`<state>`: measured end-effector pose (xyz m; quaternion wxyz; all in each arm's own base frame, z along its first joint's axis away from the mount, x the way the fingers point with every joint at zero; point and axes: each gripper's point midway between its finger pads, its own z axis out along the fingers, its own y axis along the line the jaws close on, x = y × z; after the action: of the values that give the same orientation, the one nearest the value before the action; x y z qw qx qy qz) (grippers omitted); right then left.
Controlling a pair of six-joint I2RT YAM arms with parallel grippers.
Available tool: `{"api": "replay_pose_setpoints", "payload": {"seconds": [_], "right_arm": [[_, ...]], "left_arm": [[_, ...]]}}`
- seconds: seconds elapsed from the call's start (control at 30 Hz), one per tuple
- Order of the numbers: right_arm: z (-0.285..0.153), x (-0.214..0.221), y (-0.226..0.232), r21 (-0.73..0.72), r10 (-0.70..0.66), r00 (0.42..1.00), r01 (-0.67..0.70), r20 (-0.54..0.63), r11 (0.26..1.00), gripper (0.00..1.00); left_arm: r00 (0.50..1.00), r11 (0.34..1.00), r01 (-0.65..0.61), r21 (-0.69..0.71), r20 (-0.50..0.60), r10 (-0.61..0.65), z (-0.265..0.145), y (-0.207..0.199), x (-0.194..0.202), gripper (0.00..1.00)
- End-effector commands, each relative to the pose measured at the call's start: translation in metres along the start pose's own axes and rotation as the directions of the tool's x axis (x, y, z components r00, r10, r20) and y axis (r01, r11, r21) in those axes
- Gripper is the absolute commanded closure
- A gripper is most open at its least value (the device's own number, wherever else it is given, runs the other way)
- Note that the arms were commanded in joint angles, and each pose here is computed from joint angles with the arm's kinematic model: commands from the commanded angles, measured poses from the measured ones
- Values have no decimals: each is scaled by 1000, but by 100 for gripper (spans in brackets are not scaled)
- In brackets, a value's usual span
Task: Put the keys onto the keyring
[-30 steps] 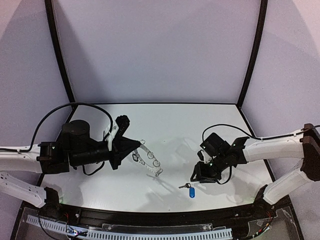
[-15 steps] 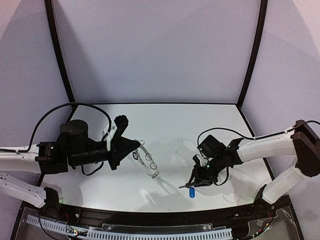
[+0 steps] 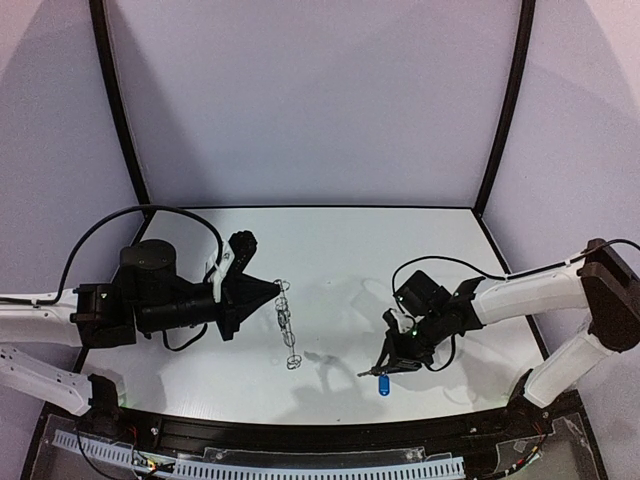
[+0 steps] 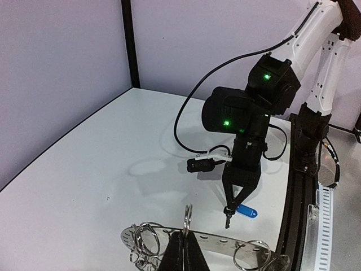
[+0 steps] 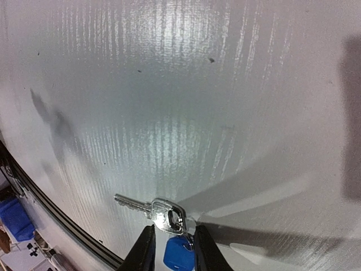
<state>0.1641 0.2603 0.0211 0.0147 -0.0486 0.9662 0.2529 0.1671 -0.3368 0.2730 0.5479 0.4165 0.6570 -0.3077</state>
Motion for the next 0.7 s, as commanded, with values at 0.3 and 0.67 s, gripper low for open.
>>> {"api": "replay_pose_setpoints", "payload": {"seconds": [0.3, 0.67], "right_arm": [[1, 3, -19, 70, 2, 1000, -1, -1, 998, 93], [-11, -5, -11, 72, -97, 995, 95, 26, 993, 100]], "left_arm": [[1000, 1000, 14, 14, 19, -14, -2, -2, -4, 99], [1000, 1000, 11, 27, 23, -12, 3, -5, -4, 99]]}}
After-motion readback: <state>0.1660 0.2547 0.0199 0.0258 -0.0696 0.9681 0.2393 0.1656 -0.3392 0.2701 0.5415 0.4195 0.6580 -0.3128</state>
